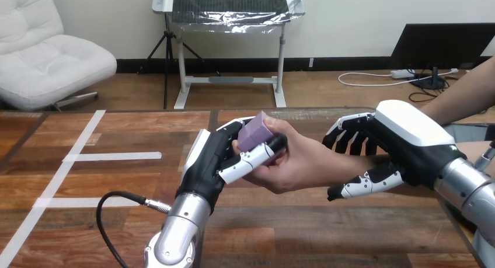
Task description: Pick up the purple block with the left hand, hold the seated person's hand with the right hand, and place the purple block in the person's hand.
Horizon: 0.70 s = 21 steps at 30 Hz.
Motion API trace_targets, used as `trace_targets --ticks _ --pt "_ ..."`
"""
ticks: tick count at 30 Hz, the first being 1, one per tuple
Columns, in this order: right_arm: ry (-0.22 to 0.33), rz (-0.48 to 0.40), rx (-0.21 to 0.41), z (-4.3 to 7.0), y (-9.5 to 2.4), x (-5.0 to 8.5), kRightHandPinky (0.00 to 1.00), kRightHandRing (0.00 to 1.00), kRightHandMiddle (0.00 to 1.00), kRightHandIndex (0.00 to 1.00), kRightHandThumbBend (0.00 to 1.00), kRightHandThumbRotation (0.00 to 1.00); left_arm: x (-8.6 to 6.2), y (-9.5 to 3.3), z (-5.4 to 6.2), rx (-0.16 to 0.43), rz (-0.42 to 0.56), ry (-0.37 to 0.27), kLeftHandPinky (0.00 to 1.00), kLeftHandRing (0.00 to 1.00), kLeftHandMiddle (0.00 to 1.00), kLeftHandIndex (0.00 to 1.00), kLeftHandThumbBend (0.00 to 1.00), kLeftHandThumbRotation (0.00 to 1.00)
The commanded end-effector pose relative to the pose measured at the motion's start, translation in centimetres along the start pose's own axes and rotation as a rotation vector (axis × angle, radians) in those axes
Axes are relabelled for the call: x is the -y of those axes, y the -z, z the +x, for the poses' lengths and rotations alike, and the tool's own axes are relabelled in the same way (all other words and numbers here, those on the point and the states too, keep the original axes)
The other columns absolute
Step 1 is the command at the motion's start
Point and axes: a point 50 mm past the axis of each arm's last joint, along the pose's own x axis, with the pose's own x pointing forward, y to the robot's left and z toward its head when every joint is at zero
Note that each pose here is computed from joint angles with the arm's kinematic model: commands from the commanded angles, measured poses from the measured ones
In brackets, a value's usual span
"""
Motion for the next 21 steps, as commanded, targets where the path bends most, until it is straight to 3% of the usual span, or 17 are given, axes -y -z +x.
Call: trace_targets --ticks 1,5,8,17,21 --pt "-0.047 0.038 -0.051 -0.16 0.79 -1.49 0.47 0.57 0.62 0.65 0.86 0.31 -0.06 -2.15 0.51 0.092 0.030 0.009 0.81 0.83 0.82 0.82 0.79 0.92" --pt "-0.063 0.029 -0.055 -0.21 0.87 -1.55 0.49 0.60 0.65 0.67 0.86 0.34 -0.05 -2.11 0.46 0.090 0.030 0.010 0.87 0.87 0.86 0.85 0.82 0.94" --pt "-0.075 0.024 -0.053 -0.25 0.89 -1.58 0.55 0.66 0.69 0.71 0.88 0.42 -0.05 -2.10 0.41 0.088 0.035 0.009 0.90 0.90 0.89 0.88 0.85 0.95" --pt "-0.091 0.030 -0.047 -0.35 0.90 -1.63 0.85 0.80 0.80 0.81 0.96 0.70 -0.09 -2.12 0.23 0.084 0.036 0.007 0.94 0.95 0.93 0.92 0.87 0.97" --pt "-0.096 0.031 -0.048 -0.38 0.90 -1.56 0.91 0.84 0.84 0.84 0.98 0.77 -0.06 -2.17 0.15 0.082 0.036 0.002 0.94 0.96 0.95 0.94 0.89 0.97"
